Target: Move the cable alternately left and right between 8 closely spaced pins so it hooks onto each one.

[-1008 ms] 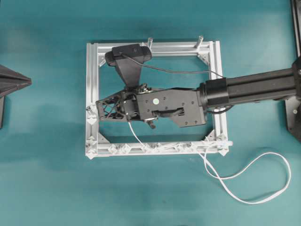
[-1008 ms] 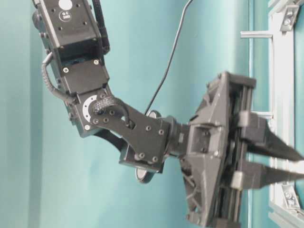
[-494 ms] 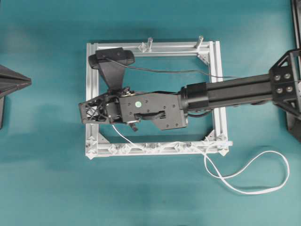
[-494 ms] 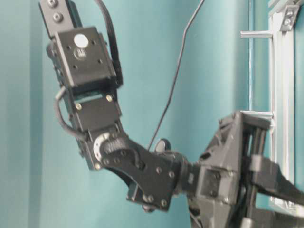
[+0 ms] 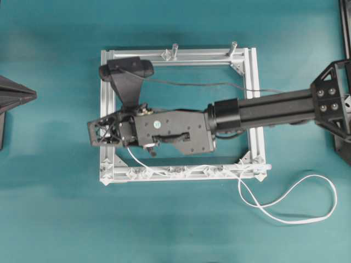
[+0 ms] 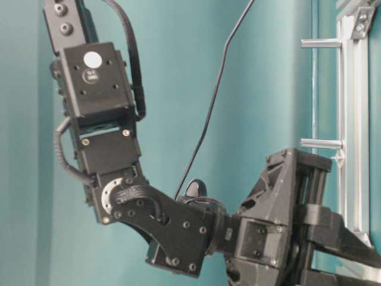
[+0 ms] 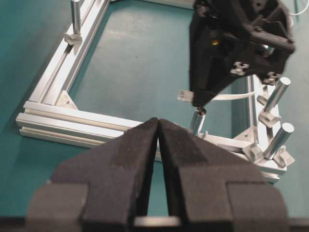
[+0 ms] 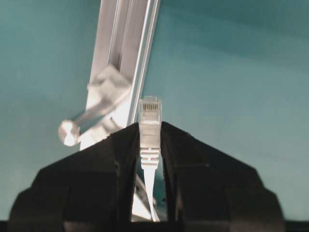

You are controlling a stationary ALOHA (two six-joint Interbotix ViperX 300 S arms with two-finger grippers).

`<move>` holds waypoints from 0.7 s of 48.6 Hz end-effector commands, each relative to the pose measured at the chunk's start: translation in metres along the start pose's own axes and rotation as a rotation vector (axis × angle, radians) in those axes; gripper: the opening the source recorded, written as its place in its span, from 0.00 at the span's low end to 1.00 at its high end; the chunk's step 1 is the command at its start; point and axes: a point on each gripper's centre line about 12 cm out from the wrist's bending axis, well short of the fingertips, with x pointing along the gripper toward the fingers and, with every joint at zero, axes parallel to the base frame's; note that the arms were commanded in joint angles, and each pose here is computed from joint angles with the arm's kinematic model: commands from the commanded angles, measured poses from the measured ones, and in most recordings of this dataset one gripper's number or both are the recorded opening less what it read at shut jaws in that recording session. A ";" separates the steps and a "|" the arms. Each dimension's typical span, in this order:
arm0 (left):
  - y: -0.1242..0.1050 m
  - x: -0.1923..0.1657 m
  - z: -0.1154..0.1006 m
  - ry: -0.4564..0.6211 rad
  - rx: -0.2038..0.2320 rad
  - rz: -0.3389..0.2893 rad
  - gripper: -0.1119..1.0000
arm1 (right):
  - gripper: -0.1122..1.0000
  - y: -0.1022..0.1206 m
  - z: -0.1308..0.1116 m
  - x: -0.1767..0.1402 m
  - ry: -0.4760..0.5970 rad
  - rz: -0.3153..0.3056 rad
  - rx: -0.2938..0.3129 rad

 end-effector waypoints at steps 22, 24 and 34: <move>0.000 0.000 0.004 -0.009 -0.001 -0.001 0.21 | 0.24 0.013 -0.048 -0.024 0.054 0.067 0.026; -0.001 0.000 0.004 -0.011 -0.003 -0.002 0.21 | 0.24 0.014 -0.052 -0.025 0.057 0.071 0.030; -0.001 0.000 0.005 -0.011 -0.003 -0.002 0.21 | 0.24 0.017 -0.068 -0.027 0.070 0.080 0.029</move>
